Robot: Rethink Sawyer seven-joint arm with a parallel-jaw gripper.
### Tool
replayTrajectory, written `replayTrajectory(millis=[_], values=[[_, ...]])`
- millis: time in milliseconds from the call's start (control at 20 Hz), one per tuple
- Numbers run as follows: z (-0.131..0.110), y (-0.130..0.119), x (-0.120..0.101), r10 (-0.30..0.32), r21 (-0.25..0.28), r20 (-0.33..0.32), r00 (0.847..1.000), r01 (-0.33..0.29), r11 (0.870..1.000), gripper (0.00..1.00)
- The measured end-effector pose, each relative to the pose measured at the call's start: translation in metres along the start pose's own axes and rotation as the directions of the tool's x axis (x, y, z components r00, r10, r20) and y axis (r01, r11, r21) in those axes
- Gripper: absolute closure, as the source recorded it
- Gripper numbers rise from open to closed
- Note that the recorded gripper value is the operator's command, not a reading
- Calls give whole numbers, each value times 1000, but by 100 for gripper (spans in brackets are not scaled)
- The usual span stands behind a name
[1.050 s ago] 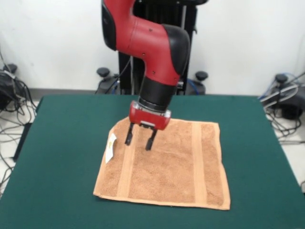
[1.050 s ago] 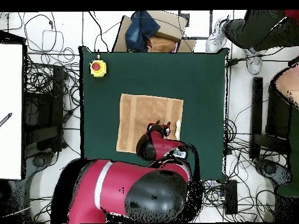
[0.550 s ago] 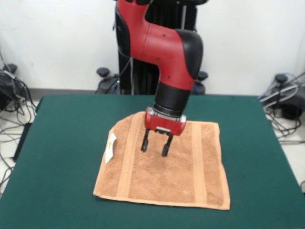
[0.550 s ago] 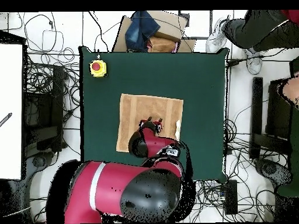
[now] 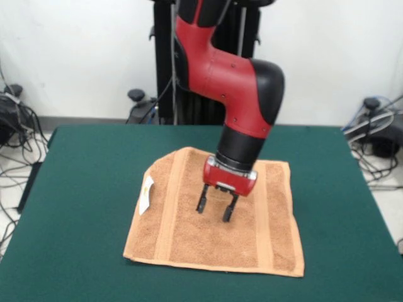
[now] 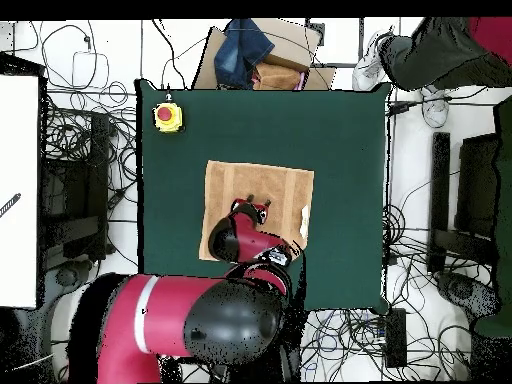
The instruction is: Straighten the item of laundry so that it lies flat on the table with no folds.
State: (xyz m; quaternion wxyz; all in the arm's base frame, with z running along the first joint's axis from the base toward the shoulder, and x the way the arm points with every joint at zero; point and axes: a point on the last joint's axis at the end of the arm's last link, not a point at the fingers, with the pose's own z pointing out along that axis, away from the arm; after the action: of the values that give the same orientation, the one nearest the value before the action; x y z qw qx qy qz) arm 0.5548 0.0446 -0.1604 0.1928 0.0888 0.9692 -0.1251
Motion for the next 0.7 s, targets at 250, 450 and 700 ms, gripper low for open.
replayTrajectory(millis=[250,450,700], values=[[-3,35,-5,98,35,9,995,-98,995,0],[-11,65,-18,237,73,2,972,-236,969,0],[-10,81,-27,425,143,-128,896,-408,902,0]])
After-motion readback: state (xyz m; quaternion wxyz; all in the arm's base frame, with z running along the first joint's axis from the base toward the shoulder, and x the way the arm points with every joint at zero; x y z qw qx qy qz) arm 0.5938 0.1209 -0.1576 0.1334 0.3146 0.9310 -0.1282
